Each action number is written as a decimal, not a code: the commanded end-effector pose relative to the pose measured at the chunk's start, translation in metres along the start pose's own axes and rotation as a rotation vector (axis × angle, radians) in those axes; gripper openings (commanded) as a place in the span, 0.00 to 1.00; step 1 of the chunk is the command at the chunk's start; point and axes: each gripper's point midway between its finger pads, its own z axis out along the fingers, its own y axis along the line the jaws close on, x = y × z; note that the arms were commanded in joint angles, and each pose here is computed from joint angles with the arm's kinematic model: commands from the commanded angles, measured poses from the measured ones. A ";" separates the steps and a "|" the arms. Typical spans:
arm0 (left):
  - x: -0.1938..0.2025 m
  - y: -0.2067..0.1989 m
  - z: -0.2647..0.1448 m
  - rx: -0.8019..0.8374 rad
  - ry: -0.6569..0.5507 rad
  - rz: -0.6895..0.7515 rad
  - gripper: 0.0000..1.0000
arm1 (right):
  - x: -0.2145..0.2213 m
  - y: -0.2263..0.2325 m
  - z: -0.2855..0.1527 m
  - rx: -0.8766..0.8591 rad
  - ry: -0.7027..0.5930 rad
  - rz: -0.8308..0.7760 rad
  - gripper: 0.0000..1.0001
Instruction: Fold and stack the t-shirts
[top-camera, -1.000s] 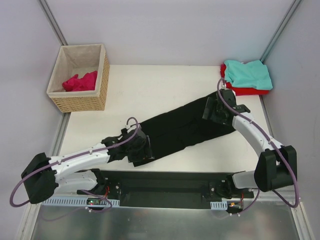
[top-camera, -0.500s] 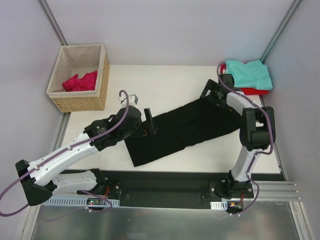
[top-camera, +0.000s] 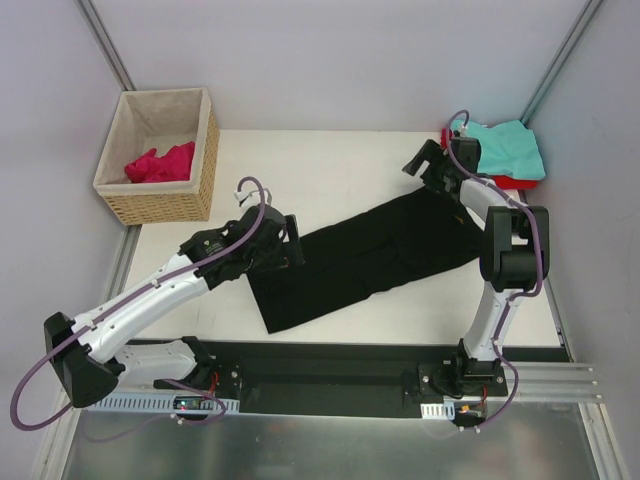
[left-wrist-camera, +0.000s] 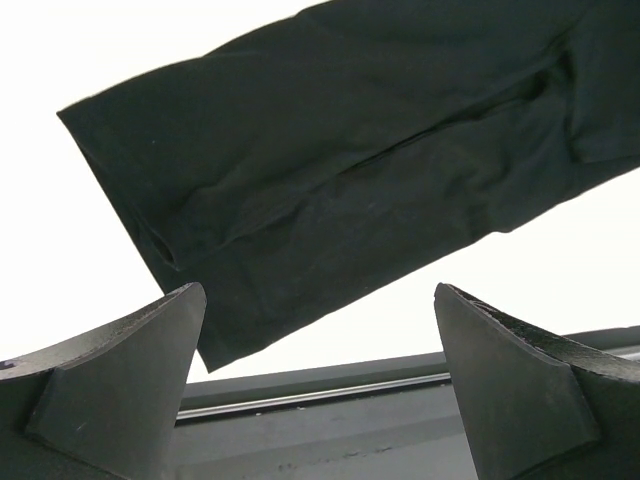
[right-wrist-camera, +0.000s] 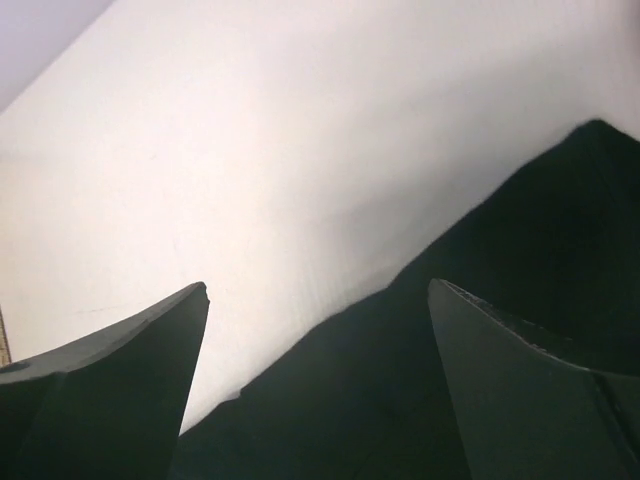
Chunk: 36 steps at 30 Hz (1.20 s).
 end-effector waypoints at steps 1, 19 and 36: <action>-0.003 -0.004 0.003 -0.005 0.021 0.027 0.99 | -0.041 0.028 -0.011 -0.097 -0.094 -0.012 0.96; -0.007 0.002 0.007 -0.019 0.020 0.009 0.99 | -0.027 0.005 0.011 -0.064 -0.048 0.044 0.96; -0.007 0.011 0.018 -0.031 0.036 -0.009 0.99 | 0.004 -0.026 0.039 0.029 0.040 0.097 0.96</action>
